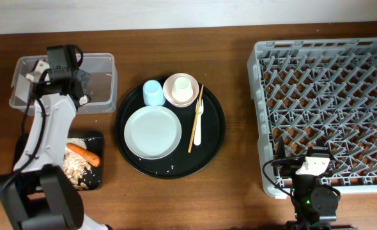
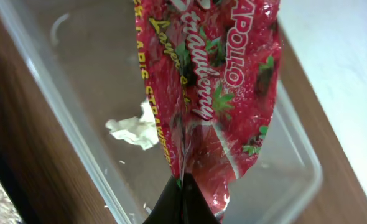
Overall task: Sort waste into correct bins and load items into the dishwasher rack
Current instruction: 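Carry the red wrapper left and drop it into the clear bin, then reach the right gripper to the white cup inside the pink bowl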
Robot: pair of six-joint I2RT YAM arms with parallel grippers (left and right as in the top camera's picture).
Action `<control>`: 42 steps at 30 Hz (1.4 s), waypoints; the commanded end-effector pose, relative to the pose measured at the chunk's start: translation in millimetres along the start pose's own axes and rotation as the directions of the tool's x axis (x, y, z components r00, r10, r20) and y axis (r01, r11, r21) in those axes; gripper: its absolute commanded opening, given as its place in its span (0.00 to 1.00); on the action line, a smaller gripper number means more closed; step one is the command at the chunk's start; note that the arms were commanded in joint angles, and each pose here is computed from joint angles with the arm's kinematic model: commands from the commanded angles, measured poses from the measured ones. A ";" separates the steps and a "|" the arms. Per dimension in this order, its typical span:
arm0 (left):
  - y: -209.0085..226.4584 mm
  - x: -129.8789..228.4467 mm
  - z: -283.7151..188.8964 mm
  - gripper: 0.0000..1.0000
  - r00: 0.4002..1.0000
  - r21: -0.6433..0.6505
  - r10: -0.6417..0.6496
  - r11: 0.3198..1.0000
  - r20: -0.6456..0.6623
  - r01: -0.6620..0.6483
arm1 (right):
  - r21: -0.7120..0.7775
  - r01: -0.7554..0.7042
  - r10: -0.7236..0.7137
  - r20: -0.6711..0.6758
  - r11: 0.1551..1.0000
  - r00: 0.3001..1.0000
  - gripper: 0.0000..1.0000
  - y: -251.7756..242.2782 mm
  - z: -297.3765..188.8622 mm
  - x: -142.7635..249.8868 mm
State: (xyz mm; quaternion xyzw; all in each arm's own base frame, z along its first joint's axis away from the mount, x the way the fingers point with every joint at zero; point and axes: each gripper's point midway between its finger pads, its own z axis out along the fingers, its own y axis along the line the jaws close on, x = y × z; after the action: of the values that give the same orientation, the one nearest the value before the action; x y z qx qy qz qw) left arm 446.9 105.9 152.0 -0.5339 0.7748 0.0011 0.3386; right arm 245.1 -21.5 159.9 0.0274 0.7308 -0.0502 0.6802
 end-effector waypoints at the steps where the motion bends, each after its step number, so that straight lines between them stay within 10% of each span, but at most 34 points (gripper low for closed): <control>1: 7.6 -4.5 11.0 0.08 0.988 -0.031 -0.156 0.987 0.010 0.157 | 0.007 0.003 -0.003 -0.006 1.000 1.000 0.99 -1.6 0.3 3.4; 5: 3.5 -6.8 14.0 0.14 0.986 -0.013 -0.166 0.986 0.018 0.166 | 0.007 0.003 -0.003 -0.006 1.000 1.000 0.99 -1.6 0.3 3.4; 9: 3.5 -7.8 15.5 0.74 0.988 -0.012 -0.151 0.988 0.020 0.151 | 0.007 0.003 -0.003 -0.006 1.000 1.000 0.99 -1.6 0.3 3.4; 15: -23.6 -8.0 -33.7 0.98 0.997 0.150 0.072 0.986 -0.030 -0.067 | 0.007 0.003 -0.003 -0.006 1.000 1.000 0.99 -1.6 0.3 3.4; 20: -15.3 -33.3 -119.7 0.99 0.994 0.209 0.074 0.974 0.076 -0.088 | 0.007 0.003 -0.003 -0.006 1.000 1.000 0.99 -1.6 0.3 3.4; 24: 37.7 -58.8 -152.0 0.99 0.973 0.016 0.075 0.997 0.218 -0.081 | 0.007 0.003 -0.003 -0.006 1.000 1.000 0.99 -1.6 0.3 3.4; 42: 108.6 -80.2 -138.3 0.99 0.983 -0.143 -0.080 0.984 0.165 0.104 | -0.002 -0.014 0.014 -0.002 1.000 1.000 0.99 -0.1 0.3 2.6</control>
State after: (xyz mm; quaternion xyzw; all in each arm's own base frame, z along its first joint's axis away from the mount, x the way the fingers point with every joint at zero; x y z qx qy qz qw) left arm 298.2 171.2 267.3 -0.5873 0.7151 0.0993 0.3657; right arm 245.1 -21.5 160.0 0.0276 0.7307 -0.0501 0.6803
